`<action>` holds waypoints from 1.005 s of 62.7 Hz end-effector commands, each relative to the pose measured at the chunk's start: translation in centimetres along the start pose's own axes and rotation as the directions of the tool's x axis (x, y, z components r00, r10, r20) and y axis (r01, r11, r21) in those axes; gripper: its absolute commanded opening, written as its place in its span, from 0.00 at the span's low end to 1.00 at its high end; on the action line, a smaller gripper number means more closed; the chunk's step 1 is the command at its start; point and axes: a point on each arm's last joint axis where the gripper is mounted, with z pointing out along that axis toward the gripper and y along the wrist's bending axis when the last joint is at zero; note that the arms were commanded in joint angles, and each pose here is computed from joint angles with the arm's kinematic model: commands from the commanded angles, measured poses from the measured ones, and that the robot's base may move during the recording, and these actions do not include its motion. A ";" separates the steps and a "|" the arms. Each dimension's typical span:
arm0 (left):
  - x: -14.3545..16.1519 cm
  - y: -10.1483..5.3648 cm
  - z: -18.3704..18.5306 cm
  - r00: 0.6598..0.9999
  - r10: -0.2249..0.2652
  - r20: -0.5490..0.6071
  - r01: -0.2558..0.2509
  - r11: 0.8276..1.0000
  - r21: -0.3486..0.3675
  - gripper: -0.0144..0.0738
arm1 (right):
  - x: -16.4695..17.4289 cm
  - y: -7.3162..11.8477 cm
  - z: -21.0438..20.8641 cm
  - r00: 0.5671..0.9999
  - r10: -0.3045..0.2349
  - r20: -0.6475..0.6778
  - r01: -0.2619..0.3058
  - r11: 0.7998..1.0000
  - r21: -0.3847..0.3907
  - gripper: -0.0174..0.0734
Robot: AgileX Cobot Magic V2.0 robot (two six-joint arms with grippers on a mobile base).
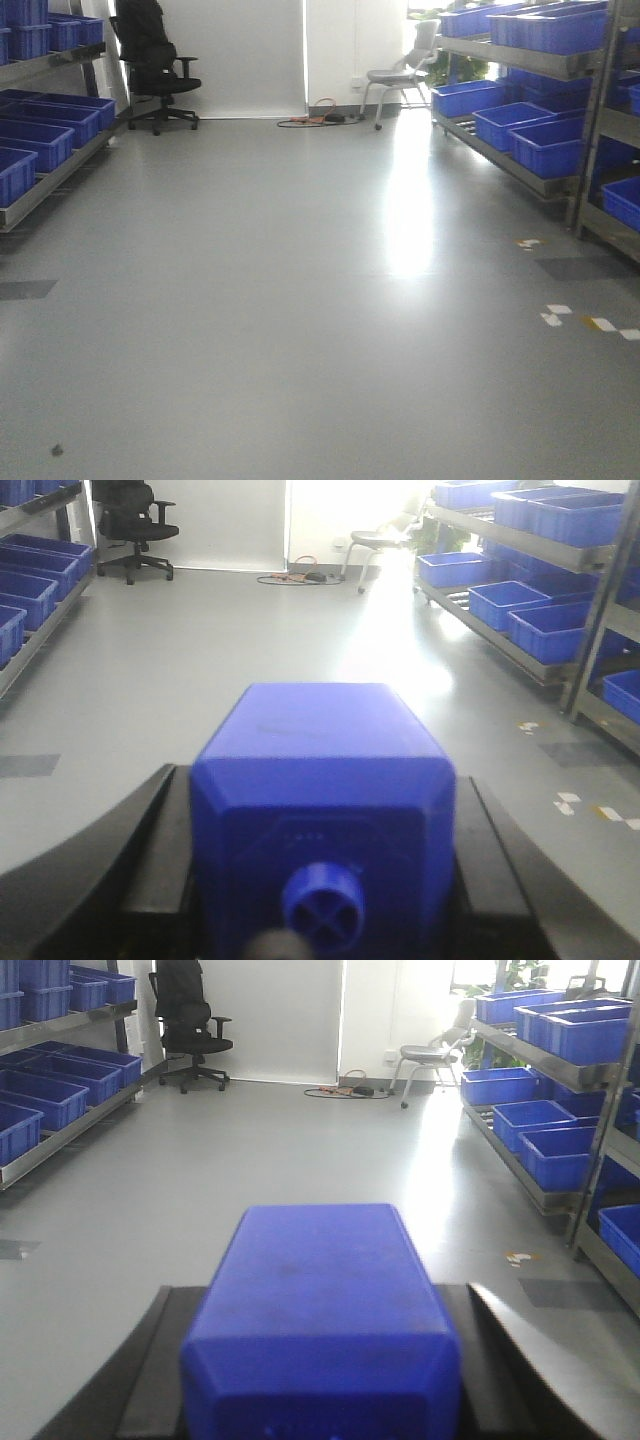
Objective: Pick and sort blue part to right shelf
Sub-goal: 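Drive the base forward between the shelves of blue bins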
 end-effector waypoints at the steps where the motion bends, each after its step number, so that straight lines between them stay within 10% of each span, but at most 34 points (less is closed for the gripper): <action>1: -1.7 0.0 -0.2 0.994 -0.013 0.106 0.013 1.000 0.001 0.52 | -1.9 -0.1 -0.1 0.993 -0.009 0.118 0.007 1.000 0.014 0.63; 63: -1.7 0.0 -0.2 0.994 -0.013 0.106 0.013 1.000 0.001 0.52 | -1.8 -0.1 -0.1 0.993 -0.009 0.116 0.007 1.000 0.014 0.63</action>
